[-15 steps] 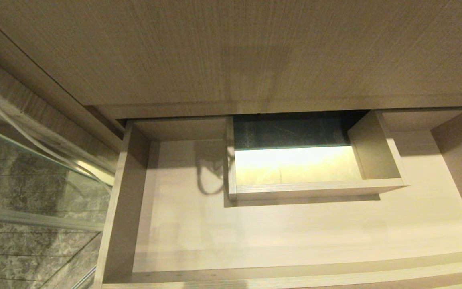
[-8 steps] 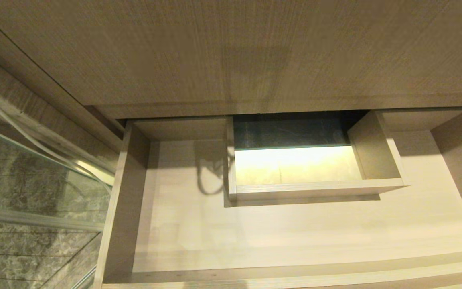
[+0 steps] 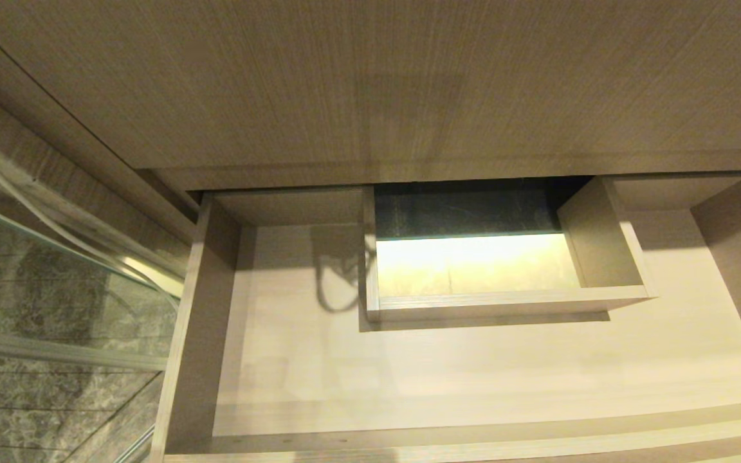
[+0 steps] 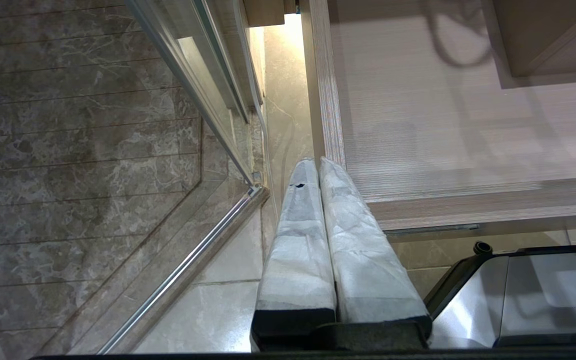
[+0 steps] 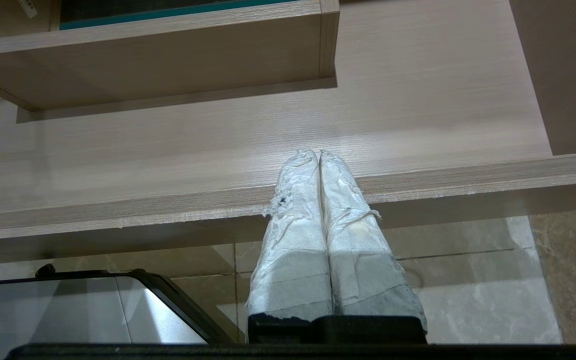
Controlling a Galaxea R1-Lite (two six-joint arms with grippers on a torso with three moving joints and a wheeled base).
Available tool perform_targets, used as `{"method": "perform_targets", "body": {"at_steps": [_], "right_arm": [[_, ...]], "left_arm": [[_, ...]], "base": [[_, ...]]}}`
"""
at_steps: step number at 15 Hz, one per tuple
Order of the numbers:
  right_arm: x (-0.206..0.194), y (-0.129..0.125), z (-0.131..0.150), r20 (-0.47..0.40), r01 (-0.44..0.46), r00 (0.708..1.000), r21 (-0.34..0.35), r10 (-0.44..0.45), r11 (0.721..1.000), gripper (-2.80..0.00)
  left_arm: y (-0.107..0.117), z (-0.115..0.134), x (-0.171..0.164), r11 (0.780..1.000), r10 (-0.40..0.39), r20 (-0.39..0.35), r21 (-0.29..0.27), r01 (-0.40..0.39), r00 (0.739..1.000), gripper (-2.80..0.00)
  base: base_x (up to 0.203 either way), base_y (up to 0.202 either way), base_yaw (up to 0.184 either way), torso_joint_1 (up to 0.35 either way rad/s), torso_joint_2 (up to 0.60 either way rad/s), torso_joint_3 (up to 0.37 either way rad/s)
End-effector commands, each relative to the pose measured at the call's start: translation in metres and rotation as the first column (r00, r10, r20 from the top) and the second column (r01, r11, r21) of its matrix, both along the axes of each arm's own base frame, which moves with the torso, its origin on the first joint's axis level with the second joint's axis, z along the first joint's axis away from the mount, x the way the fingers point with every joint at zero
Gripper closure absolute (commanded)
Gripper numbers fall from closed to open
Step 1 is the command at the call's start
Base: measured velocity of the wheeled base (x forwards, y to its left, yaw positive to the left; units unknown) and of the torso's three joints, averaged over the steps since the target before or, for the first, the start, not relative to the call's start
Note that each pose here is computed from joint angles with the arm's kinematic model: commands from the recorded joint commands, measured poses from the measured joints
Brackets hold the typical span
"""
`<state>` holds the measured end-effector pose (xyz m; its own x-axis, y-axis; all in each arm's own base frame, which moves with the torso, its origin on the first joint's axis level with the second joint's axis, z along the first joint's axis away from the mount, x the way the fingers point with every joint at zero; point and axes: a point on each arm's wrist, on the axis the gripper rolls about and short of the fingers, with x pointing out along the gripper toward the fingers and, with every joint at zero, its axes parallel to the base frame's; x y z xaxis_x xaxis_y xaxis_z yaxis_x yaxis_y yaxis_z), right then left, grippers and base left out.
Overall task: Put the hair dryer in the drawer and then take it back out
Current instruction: Pick up the hairdryer
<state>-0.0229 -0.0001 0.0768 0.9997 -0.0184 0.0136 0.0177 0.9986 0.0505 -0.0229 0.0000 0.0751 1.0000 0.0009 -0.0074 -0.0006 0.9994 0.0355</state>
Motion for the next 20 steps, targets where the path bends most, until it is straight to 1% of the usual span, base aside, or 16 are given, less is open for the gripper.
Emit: {"method": "perform_targets", "body": {"at_steps": [1,20], "right_arm": [[0.0000,0.0000,0.0000,0.000,0.000,1.000,0.000,0.000,1.000,0.00],[0.0000,0.0000,0.0000,0.001,-0.002,1.000,-0.002,0.002,1.000,0.00]], "left_arm": [[0.0000,-0.0005,0.0001,1.000,0.001,-0.002,0.000,-0.001,1.000,0.00],[0.0000,-0.0003,0.0001,1.000,0.001,0.000,0.000,-0.001,1.000,0.00]], "base": [[0.000,0.000,0.000,0.000,0.00,0.000],[0.000,0.000,0.000,0.000,0.00,0.000]]}}
